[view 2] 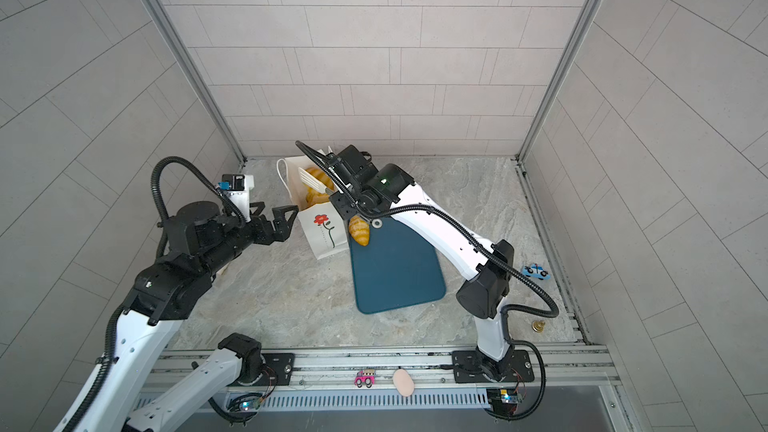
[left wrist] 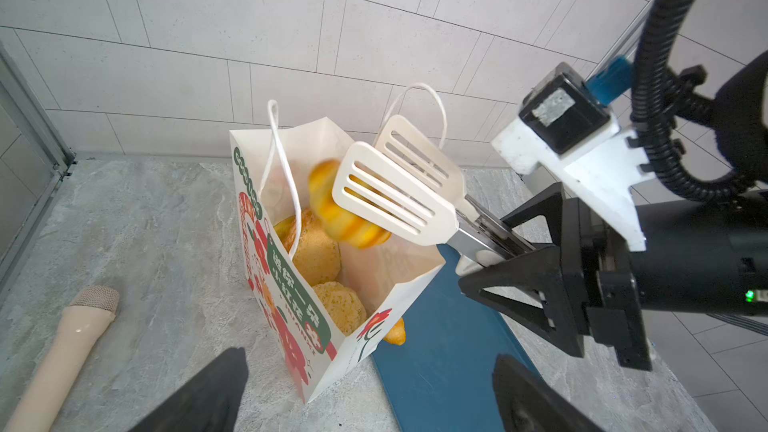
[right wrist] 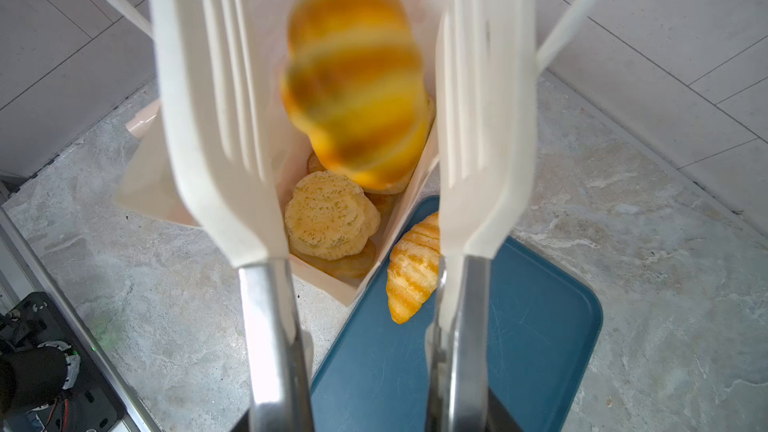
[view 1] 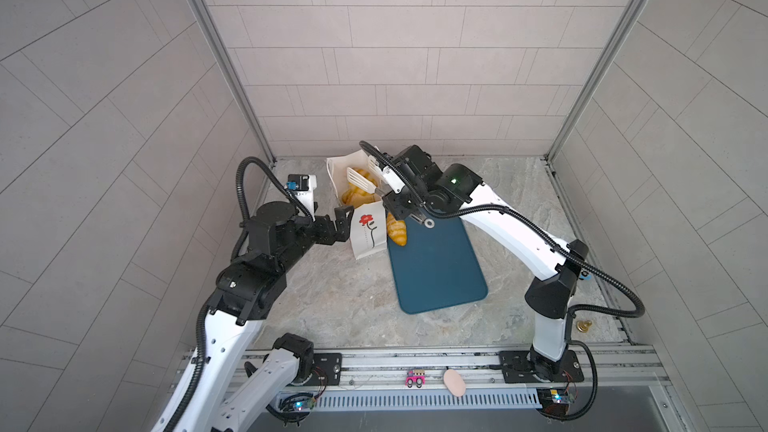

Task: Place the fake bread into the paper bag
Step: 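Open the tongs with the right gripper to drop the bun into the bag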

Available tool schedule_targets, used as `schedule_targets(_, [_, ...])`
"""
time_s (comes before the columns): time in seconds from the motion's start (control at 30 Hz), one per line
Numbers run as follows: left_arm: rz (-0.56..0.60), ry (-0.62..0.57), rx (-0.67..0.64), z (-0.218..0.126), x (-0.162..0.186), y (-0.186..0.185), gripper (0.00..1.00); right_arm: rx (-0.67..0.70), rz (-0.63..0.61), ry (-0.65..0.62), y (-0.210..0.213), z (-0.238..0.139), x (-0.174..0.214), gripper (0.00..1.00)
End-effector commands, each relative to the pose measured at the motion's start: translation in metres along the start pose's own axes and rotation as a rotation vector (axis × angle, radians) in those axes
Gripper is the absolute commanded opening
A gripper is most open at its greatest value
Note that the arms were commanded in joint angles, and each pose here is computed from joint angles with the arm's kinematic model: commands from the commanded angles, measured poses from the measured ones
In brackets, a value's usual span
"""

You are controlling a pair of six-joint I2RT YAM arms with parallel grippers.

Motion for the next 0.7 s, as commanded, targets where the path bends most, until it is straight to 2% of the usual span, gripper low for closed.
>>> schedule_targets(0.0, [0.003, -0.018, 0.010, -0.002, -0.002, 0.000, 1.00, -0.006, -0.006, -0.065, -0.001, -0.027, -0.009, 0.56])
schedule_targets(0.27, [0.004, -0.024, 0.043, -0.005, -0.006, -0.004, 1.00, -0.013, -0.006, -0.085, -0.001, -0.040, -0.008, 0.56])
schedule_targets(0.4, [0.004, 0.032, 0.082, 0.008, -0.003, -0.008, 1.00, -0.014, -0.009, -0.111, -0.002, -0.050, -0.007, 0.56])
schedule_targets(0.67, [0.006, 0.031, 0.107, 0.008, -0.006, -0.014, 0.99, 0.019, -0.014, -0.151, -0.009, -0.071, 0.004, 0.56])
Point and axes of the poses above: each gripper's point midway between its finger pads, its own z axis out along the fingers, its own y axis along the line the jaws close on, x = y × z, the point moved 8 cm from there along -z, back along the fingers, and after that the axes turned 3 degrees about z, right-handed, at the moved point
